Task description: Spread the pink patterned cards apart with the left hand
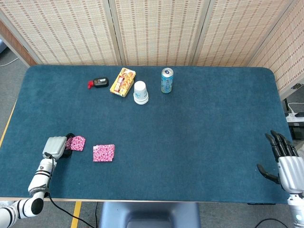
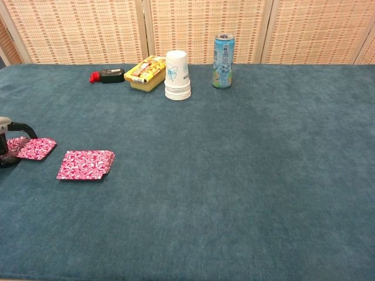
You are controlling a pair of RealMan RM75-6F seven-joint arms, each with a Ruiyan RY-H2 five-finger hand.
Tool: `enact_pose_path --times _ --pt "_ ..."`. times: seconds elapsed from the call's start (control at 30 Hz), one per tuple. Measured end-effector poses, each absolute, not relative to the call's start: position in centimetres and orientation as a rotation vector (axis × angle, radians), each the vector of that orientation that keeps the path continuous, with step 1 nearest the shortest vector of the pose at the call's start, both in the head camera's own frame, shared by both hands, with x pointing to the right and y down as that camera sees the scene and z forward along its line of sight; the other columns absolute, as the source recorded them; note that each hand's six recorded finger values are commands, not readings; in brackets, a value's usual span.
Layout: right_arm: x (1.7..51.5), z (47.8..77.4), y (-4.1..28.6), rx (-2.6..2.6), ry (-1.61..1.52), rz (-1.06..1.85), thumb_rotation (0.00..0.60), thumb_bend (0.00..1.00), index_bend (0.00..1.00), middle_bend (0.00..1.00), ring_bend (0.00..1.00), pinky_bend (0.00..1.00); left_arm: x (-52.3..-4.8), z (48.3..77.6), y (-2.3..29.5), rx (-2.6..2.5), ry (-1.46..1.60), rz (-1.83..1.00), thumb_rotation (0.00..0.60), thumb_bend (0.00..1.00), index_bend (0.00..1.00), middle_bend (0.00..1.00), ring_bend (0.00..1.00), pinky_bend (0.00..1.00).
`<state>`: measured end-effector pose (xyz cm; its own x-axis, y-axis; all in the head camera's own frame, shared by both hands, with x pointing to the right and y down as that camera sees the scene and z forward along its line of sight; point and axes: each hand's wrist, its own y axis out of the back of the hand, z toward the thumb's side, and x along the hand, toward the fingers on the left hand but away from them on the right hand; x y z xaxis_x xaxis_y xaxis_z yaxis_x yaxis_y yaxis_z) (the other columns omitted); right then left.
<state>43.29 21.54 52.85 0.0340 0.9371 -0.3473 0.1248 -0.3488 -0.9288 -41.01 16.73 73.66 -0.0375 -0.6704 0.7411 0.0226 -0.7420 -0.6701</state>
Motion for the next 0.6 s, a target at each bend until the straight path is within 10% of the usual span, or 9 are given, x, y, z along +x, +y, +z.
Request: enact_pose_path --times 0.6 --pt "43.3 52.9 21.6 -1.578 -1.101 1.392 0.6 0.2 0.0 0.0 0.0 0.14 -40.4 70.6 17.3 -1.715 0.626 -1.808 0.6 0.42 0.0 1.0 1.0 1.0"
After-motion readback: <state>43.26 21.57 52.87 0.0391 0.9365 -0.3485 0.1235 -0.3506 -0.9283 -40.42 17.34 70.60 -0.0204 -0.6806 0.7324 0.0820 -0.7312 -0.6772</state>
